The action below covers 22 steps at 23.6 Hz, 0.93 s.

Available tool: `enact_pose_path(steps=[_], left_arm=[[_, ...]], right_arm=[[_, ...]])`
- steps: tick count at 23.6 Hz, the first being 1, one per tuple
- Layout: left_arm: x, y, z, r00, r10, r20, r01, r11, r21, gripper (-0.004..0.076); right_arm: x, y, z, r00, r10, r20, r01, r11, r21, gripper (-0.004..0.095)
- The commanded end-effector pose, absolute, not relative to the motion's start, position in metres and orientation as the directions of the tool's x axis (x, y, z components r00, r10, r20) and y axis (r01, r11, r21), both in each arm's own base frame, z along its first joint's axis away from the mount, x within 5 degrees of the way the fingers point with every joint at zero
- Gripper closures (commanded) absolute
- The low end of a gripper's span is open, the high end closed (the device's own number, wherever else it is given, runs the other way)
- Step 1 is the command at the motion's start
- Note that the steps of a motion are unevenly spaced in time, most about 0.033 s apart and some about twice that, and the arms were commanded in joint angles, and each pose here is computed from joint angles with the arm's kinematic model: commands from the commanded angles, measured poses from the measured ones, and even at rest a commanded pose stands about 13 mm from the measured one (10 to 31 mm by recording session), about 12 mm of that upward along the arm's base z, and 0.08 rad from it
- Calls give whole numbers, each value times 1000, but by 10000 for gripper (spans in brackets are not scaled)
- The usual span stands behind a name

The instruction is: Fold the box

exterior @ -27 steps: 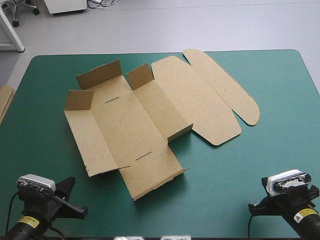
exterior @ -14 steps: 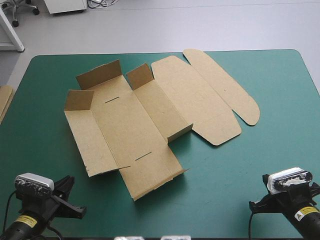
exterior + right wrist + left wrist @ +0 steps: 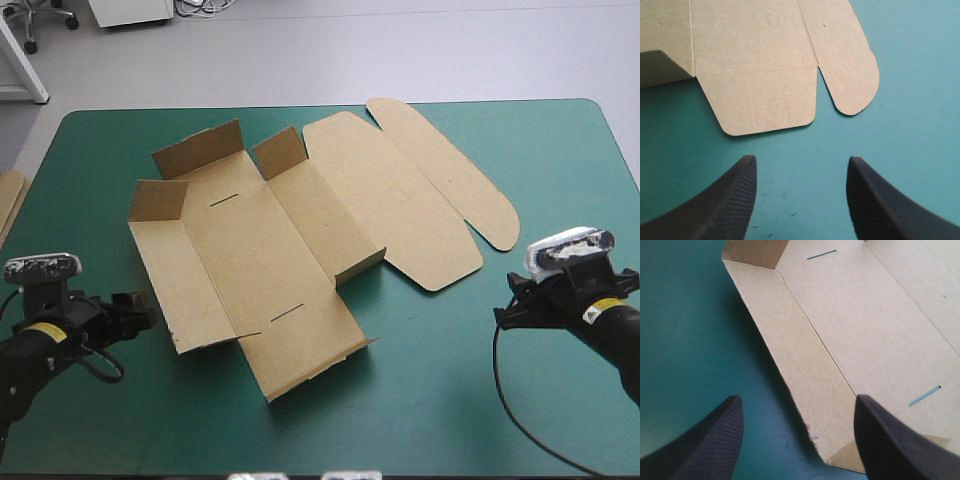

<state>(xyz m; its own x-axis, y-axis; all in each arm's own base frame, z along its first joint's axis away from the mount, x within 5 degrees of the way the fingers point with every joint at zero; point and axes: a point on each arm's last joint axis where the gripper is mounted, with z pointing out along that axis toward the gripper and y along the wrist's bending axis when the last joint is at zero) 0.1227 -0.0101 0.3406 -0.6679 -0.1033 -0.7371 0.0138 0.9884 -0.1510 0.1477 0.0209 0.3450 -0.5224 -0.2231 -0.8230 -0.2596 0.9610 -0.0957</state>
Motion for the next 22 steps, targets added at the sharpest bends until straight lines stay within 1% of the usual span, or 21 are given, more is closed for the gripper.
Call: enact_pose_path(steps=[1, 3, 6, 7, 9, 11, 14, 17, 20, 22], left_arm=[[144, -12, 349, -670, -136, -730, 7, 982, -190, 256], [160, -13, 336, -743, -137, -655, -7, 980, -197, 256], [165, -13, 331, -762, -148, -630, -21, 979, -205, 256], [164, -10, 327, -779, -154, -608, -38, 979, -199, 256], [161, -3, 309, -805, -216, -552, -106, 969, -225, 256], [160, -1, 291, -798, -298, -524, -137, 936, -324, 260], [162, -4, 277, -794, -355, -493, -137, 895, -424, 262], [168, -5, 262, -812, -380, -443, -151, 870, -469, 262], [175, -6, 256, -815, -390, -429, -149, 855, -496, 262], [180, -7, 256, -804, -401, -440, -139, 845, -517, 262]], right_arm=[[169, 21, 371, -456, -215, -864, -243, 964, -112, 348], [187, 23, 377, -473, -206, -857, -245, 965, -96, 348], [200, 26, 380, -511, -191, -838, -259, 964, -62, 348], [203, 28, 380, -526, -181, -831, -265, 963, -42, 348], [207, 30, 376, -554, -173, -814, -274, 962, -18, 346], [209, 30, 373, -569, -174, -804, -277, 961, -12, 346], [210, 31, 374, -565, -166, -808, -275, 961, -5, 346], [211, 31, 372, -572, -159, -804, -277, 961, 7, 346], [211, 31, 372, -572, -159, -804, -277, 961, 7, 346], [211, 31, 372, -572, -159, -804, -277, 961, 7, 346]])
